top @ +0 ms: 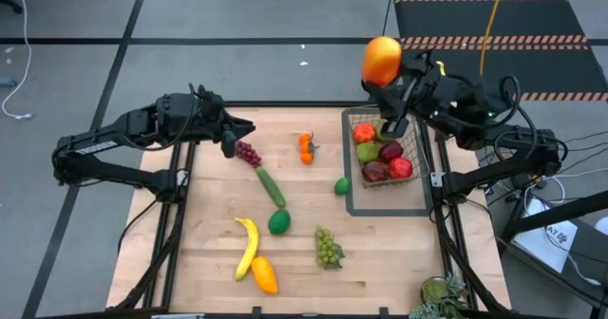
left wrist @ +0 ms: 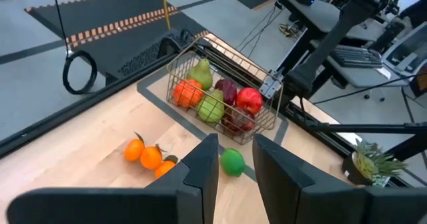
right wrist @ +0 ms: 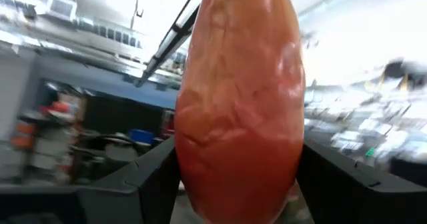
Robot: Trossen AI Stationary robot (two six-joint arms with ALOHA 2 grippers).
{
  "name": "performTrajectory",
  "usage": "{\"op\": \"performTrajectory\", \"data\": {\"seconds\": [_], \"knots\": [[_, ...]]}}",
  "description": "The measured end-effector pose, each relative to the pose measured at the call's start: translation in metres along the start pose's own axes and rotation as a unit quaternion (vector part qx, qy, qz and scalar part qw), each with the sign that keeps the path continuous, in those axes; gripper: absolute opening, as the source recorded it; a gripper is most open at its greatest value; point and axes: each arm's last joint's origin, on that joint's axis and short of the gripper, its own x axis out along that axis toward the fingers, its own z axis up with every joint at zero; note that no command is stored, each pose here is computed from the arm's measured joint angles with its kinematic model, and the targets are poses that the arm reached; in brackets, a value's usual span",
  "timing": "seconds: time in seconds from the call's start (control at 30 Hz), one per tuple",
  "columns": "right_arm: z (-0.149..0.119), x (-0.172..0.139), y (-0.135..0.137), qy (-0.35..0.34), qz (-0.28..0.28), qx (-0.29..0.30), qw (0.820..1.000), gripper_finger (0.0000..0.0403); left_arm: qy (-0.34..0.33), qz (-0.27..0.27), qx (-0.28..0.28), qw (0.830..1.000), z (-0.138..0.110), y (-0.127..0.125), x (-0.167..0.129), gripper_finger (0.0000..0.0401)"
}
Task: Build produce basket
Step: Put the orange mango into the wire basket
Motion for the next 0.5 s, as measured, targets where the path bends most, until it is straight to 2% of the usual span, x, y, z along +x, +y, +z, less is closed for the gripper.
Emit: {"op": "performTrajectory", "data": {"seconds": [0.13, 0.23, 0.43, 0.5], "knots": [[0.0040, 0.0000, -0.0017, -0.019, -0.012, -0.094, 0.995, 0.0254, -0.004, 0.008, -0.005, 1.000, 0.0002, 0.0005, 0.0004, 0.0093], [0.0052, -0.0002, -0.0023, -0.024, -0.017, -0.136, 0.990, 0.0254, -0.010, 0.019, -0.003, 1.000, 0.0005, 0.0011, 0.0006, 0.0093], [0.0051, -0.0001, -0.0033, -0.017, -0.032, -0.145, 0.989, 0.0254, -0.015, 0.029, -0.004, 0.999, 0.0017, 0.0032, 0.0008, 0.0093], [0.0050, -0.0001, -0.0034, -0.017, -0.032, -0.130, 0.991, 0.0254, -0.016, 0.030, -0.004, 0.999, 0.0021, 0.0038, 0.0008, 0.0093]]}}
